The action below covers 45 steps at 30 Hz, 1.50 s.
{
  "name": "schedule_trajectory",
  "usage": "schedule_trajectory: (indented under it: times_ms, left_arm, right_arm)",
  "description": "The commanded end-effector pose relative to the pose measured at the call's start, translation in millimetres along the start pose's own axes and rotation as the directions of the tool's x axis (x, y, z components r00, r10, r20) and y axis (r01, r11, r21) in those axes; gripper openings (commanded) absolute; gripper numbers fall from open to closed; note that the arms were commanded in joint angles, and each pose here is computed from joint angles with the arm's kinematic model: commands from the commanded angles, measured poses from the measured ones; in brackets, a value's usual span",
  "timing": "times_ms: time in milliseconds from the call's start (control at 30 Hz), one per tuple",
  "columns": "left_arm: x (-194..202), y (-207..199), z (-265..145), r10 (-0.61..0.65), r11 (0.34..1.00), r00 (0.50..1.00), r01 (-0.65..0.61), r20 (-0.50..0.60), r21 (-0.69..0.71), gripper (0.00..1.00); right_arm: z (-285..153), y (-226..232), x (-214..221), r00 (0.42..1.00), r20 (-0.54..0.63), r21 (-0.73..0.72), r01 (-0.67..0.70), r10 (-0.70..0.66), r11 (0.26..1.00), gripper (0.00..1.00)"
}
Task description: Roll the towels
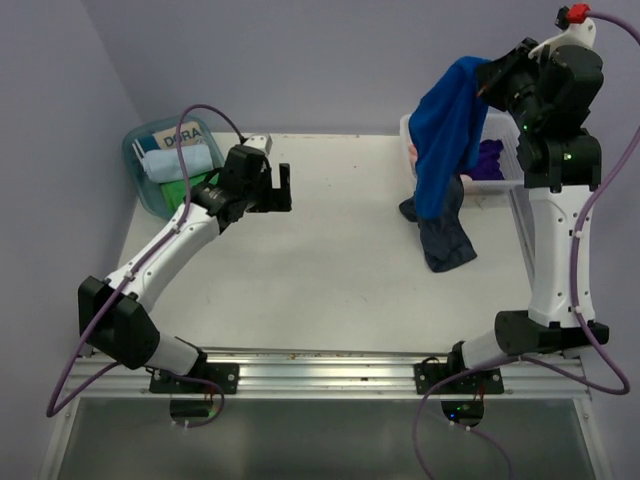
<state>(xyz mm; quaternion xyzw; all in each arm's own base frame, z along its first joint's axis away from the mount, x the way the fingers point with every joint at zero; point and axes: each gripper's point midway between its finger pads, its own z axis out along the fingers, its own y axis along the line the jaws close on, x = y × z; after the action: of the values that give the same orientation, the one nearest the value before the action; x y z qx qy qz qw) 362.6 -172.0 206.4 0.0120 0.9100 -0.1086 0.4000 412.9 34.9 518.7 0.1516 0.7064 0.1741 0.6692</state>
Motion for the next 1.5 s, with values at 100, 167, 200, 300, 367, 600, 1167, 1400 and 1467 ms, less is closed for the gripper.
schedule_trajectory:
  times_ms: [100, 167, 200, 300, 367, 600, 1167, 1400, 1467]
  left_arm:
    - [-10, -5, -2, 0.030, 0.999, 0.999, -0.030, 0.015, 0.020, 1.00]
    - [-9, -5, -3, 0.028, 0.999, 0.999, -0.028, 0.016, 0.022, 1.00]
    - [-8, -4, -2, 0.027, 0.999, 1.000, -0.027, 0.013, 0.020, 1.00]
    - [-11, -3, -3, 0.026, 1.000, 0.999, -0.026, 0.026, 0.008, 0.99]
    - [-14, 2, -4, 0.015, 1.000, 0.999, -0.014, 0.032, -0.020, 1.00]
    - [-22, 15, -5, -0.019, 0.999, 0.999, 0.021, 0.050, -0.042, 1.00]
    - [6, -8, 14, -0.017, 0.996, 0.999, 0.022, -0.052, 0.089, 1.00]
    - [25, -22, 17, -0.004, 0.989, 0.994, 0.020, -0.106, 0.149, 1.00]
    - [34, -31, 18, 0.015, 0.985, 0.992, 0.007, -0.127, 0.171, 1.00]
  right_arm:
    - [7, 12, 1, 0.999, -0.019, -0.064, 0.027, -0.028, 0.998, 0.00]
    - [7, 18, 8, 0.999, -0.040, -0.093, 0.023, -0.026, 0.995, 0.00]
    - [5, 21, 10, 0.999, -0.044, -0.104, 0.025, -0.030, 0.994, 0.00]
    - [1, 37, 33, 0.993, -0.103, -0.145, 0.035, -0.051, 0.989, 0.00]
    - [-8, 57, 60, 0.985, -0.154, -0.189, 0.052, -0.082, 0.980, 0.00]
    - [-32, 80, 172, 0.907, -0.384, -0.249, 0.079, -0.173, 0.965, 0.13]
    - [-38, -175, 345, 0.655, -0.756, 0.336, 0.406, -0.015, 0.850, 0.98]
    - [6, -206, 380, 0.650, -0.760, 0.375, 0.433, 0.004, 0.820, 0.85]
    - [14, -218, 392, 0.636, -0.772, 0.385, 0.443, 0.019, 0.810, 0.68]
